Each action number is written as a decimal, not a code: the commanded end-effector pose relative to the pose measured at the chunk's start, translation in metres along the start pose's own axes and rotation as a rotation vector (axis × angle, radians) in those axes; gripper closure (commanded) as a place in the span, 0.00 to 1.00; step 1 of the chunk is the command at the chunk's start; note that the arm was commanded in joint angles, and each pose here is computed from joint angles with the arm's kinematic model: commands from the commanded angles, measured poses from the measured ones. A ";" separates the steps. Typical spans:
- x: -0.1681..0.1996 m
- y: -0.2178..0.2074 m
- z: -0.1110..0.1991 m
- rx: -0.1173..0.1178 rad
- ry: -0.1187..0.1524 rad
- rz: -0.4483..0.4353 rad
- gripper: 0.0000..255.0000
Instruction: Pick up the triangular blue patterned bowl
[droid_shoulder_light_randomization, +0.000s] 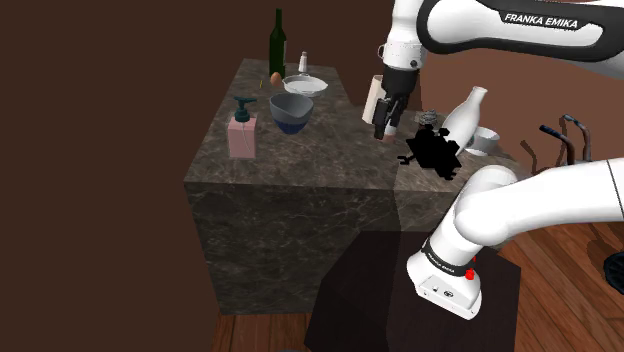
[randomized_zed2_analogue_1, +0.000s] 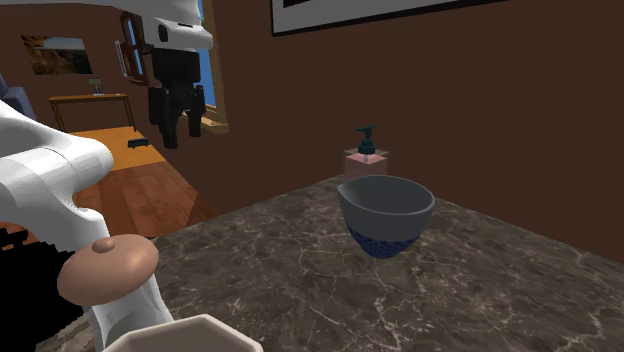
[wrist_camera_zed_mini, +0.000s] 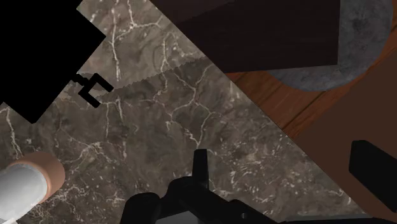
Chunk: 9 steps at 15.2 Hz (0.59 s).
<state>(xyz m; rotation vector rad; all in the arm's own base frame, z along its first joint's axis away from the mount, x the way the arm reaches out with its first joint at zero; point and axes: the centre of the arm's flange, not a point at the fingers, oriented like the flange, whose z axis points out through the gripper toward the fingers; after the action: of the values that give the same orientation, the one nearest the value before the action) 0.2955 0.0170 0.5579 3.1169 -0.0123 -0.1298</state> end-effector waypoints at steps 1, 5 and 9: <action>0.000 0.000 0.000 0.000 0.000 0.000 0.00; 0.049 -0.005 0.007 -0.030 0.021 -0.011 0.00; 0.098 -0.010 0.013 -0.060 0.041 -0.022 0.00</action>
<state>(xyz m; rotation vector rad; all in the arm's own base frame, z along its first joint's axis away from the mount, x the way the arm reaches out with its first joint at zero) 0.3787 0.0247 0.5388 3.0670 0.0196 -0.0746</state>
